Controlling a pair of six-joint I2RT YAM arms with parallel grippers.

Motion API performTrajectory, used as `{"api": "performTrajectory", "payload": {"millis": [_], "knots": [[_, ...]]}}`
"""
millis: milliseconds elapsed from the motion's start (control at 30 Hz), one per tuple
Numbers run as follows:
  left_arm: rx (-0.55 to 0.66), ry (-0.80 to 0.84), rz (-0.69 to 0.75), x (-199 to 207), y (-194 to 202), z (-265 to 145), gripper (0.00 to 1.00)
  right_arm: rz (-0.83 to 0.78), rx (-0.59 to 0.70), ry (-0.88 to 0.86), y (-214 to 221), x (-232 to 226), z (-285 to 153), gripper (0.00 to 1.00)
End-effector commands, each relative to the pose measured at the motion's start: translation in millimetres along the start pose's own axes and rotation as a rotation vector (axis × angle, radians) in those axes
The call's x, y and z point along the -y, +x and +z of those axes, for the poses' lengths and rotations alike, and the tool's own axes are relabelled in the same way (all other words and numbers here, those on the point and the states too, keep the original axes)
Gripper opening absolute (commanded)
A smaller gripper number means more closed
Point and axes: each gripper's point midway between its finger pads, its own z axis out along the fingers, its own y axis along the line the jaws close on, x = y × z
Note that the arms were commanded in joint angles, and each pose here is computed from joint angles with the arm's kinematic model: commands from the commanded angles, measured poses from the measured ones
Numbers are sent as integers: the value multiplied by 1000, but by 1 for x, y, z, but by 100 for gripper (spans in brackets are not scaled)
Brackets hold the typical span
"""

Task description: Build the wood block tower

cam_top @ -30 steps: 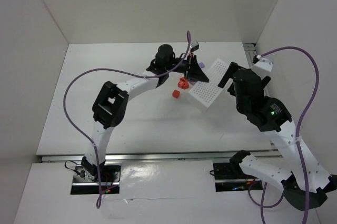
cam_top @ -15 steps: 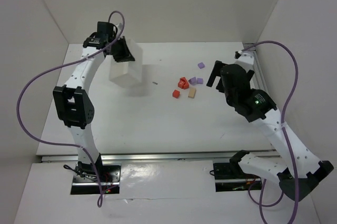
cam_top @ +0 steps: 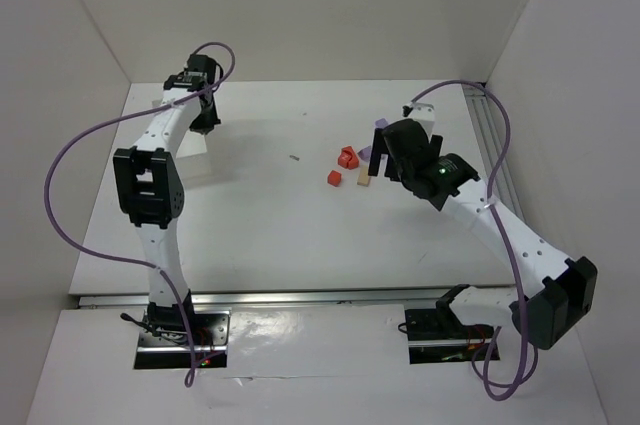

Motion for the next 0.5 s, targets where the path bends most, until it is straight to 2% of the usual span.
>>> {"api": "performTrajectory", "payload": {"millis": [0,33,100,133,167,267,300,367,467], "knots": [[85,-53,-23,-25,-30,16,0,-5,7,-18,-1,-8,11,100],[45,-67,-29,-26,-23,32,0,-8,2,-15,2,-9,15,100],[14,-65,-45,-23,-21,36,0,-13,-6,-10,4,-9,18,100],[-3,-60,-40,-19,-17,44,2,-17,-13,-6,8,-8,19,100],[-3,-60,-40,-19,-17,44,8,-12,-5,-11,6,-9,19,100],[-15,25,-79,-21,-26,42,57,-12,-4,-11,8,-10,21,100],[-27,66,-90,-19,-26,43,83,-14,-15,-23,13,-11,23,100],[13,112,-100,-14,-40,27,93,-17,-24,-28,17,-13,27,100],[88,198,-80,3,-60,-21,99,-18,-45,-59,20,-24,34,100]]}}
